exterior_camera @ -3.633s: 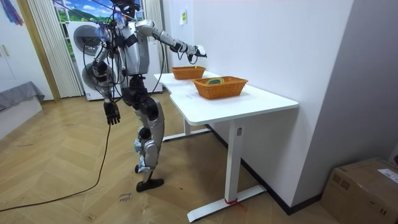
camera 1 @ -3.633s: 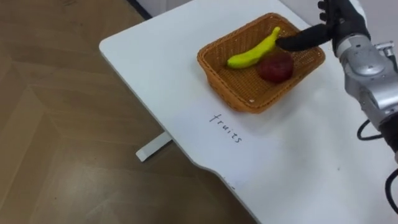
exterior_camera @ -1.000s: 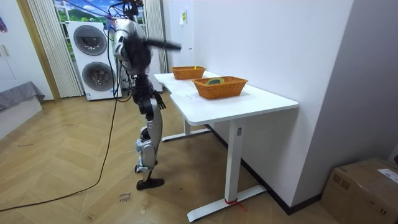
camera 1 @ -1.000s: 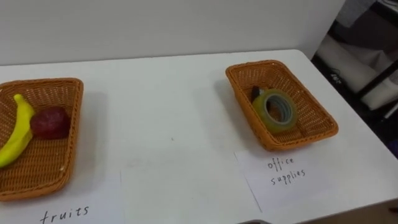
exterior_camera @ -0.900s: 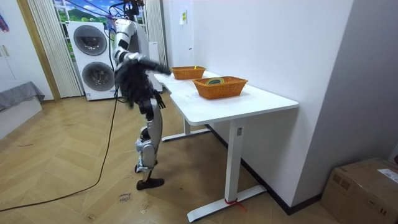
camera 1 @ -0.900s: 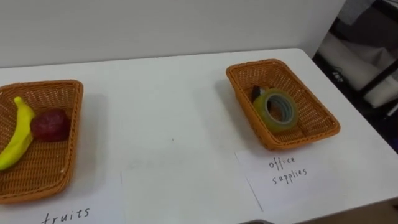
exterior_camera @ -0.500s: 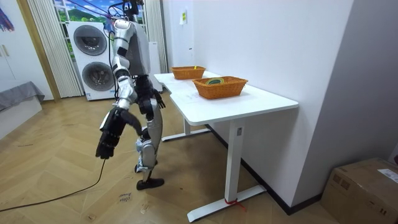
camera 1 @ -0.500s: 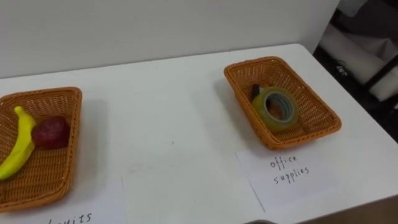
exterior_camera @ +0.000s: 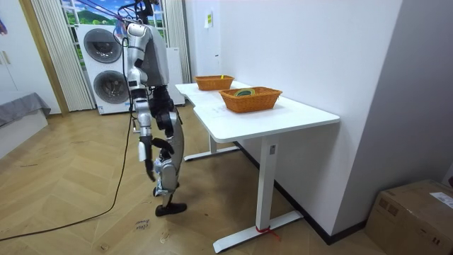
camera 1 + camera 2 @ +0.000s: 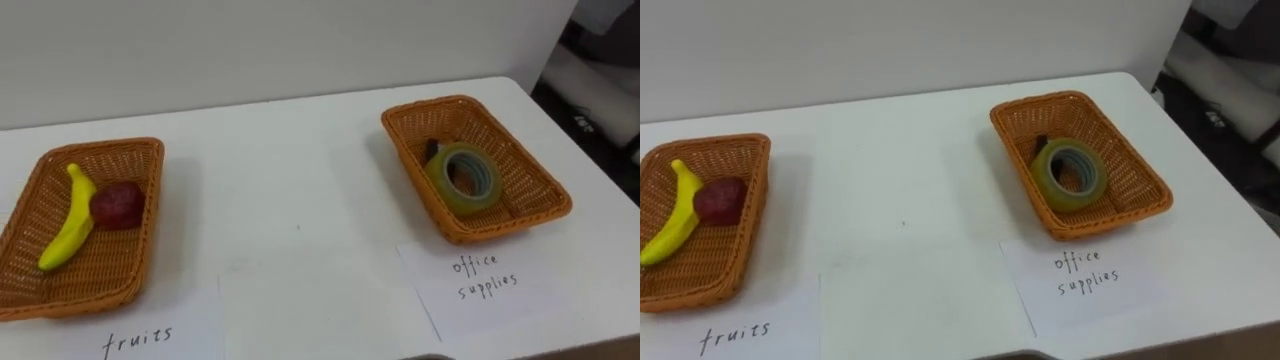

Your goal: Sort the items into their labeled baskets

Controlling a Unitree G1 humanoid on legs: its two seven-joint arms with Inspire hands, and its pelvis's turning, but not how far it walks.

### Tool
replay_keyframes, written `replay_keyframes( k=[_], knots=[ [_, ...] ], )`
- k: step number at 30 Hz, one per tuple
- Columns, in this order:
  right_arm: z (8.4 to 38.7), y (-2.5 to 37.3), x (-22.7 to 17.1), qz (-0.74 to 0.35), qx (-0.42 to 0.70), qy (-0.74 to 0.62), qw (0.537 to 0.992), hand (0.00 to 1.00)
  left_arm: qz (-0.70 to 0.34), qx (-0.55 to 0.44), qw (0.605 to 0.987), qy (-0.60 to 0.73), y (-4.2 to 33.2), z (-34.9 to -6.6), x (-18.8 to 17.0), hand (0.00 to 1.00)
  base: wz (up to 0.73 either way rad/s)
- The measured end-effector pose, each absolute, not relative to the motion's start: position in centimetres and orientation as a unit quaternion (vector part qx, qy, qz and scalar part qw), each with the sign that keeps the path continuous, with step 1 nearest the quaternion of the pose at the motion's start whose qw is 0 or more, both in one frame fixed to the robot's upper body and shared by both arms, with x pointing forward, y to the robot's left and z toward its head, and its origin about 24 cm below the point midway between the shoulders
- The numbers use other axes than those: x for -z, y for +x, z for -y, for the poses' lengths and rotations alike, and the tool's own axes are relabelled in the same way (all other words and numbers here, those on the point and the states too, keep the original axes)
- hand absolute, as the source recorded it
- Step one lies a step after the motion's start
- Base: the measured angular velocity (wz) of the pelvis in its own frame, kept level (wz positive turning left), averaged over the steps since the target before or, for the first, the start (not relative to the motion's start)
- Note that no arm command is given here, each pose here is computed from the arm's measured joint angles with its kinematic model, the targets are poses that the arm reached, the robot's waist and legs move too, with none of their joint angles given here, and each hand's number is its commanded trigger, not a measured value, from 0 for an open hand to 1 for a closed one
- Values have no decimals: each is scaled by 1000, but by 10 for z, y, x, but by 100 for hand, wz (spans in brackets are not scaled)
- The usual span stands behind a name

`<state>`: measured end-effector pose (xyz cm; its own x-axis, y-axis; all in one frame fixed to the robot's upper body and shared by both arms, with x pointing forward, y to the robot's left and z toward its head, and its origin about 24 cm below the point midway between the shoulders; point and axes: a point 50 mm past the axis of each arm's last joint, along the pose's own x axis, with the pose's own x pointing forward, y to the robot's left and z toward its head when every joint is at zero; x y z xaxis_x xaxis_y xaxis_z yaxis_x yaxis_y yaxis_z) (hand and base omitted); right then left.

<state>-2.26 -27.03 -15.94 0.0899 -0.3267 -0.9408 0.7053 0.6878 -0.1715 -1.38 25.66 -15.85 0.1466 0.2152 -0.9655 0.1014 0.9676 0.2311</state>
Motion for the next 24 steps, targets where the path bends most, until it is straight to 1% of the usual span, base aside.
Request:
replay_keyframes(
  k=[1,3,6,11,15,24],
  knots=[
    [268,-19,160,-580,332,150,729,0,-653,-34,747,123,-13,-255,159,0,5],
    [260,-7,163,-604,243,93,754,0,-655,-20,745,128,-11,-249,161,0,2],
    [251,10,165,-607,182,55,772,0,-657,-12,743,130,-6,-246,163,0,10],
    [249,30,164,-596,145,11,790,0,-670,-3,729,141,-13,-239,166,0,7],
    [242,41,163,-580,123,-4,805,0,-671,28,723,165,-12,-228,168,0,11],
    [241,41,163,-581,115,-18,805,0,-669,34,724,164,-10,-223,169,0,11]
  ],
)
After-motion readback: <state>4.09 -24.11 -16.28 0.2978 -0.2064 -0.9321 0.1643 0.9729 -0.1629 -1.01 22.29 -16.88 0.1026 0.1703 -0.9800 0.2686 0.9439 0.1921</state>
